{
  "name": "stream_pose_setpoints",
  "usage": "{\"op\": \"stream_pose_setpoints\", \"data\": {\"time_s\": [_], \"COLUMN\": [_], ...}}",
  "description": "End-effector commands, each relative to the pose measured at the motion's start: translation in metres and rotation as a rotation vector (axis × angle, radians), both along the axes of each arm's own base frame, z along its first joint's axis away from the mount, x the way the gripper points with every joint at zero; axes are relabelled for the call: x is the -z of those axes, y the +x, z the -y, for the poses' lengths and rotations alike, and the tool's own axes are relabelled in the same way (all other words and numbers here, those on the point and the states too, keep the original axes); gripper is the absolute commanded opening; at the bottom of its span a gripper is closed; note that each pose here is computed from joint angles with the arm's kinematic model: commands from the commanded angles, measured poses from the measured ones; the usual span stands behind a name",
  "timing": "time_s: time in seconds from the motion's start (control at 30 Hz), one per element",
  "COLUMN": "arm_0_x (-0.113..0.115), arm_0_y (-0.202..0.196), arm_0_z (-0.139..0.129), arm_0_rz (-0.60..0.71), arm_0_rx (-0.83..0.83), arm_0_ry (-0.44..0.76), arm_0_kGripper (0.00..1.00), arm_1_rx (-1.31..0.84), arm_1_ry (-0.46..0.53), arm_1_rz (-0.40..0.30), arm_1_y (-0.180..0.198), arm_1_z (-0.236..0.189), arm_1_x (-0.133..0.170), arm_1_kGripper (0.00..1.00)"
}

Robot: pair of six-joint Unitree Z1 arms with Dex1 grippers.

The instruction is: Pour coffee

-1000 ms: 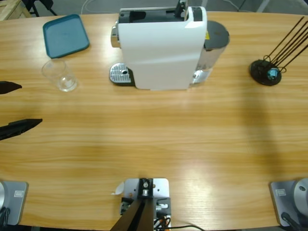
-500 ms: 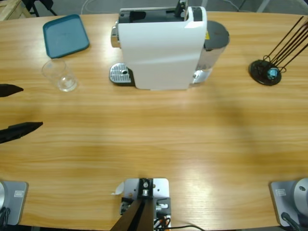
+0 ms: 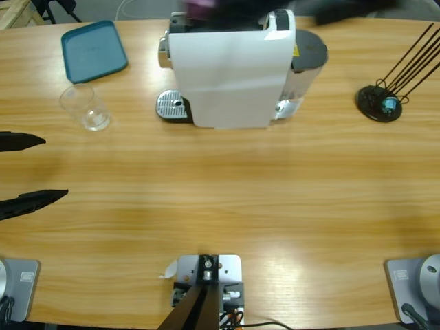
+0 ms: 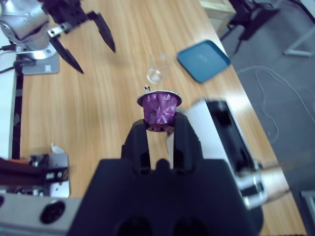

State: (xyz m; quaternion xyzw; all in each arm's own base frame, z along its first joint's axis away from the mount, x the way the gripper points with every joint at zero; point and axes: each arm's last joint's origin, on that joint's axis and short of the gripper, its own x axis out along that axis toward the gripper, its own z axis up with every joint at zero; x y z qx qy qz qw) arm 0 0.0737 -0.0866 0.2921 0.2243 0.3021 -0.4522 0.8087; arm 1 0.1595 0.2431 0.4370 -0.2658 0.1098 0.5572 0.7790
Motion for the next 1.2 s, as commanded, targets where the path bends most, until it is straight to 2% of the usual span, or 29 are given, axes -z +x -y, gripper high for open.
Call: {"op": "stream_pose_setpoints", "data": {"time_s": [0.03,0.17,0.47,0.7,1.2], "arm_0_x": [0.013,0.013,0.013,0.013,0.013], "arm_0_y": [-0.003,-0.004,-0.004,-0.004,-0.006], "arm_0_z": [-0.004,-0.004,-0.008,-0.010,-0.012], "arm_0_rz": [-0.042,-0.038,-0.030,-0.031,-0.023], "arm_0_rx": [-0.005,-0.006,-0.034,-0.049,-0.049], "arm_0_ry": [0.030,0.027,0.017,0.013,0.006], "arm_0_kGripper": [0.964,0.964,0.964,0.964,0.964], "arm_1_rx": [-0.064,0.006,0.143,0.130,0.124], "arm_1_ry": [-0.164,-0.210,-0.232,-0.260,-0.278], "arm_1_rz": [0.008,0.043,0.041,0.023,0.003], "arm_1_y": [0.049,0.077,0.136,0.146,0.146], "arm_1_z": [-0.078,-0.079,-0.043,-0.050,-0.049], "arm_1_x": [0.044,0.056,0.067,0.083,0.089], "arm_1_kGripper": [0.000,0.000,0.000,0.000,0.000]}}
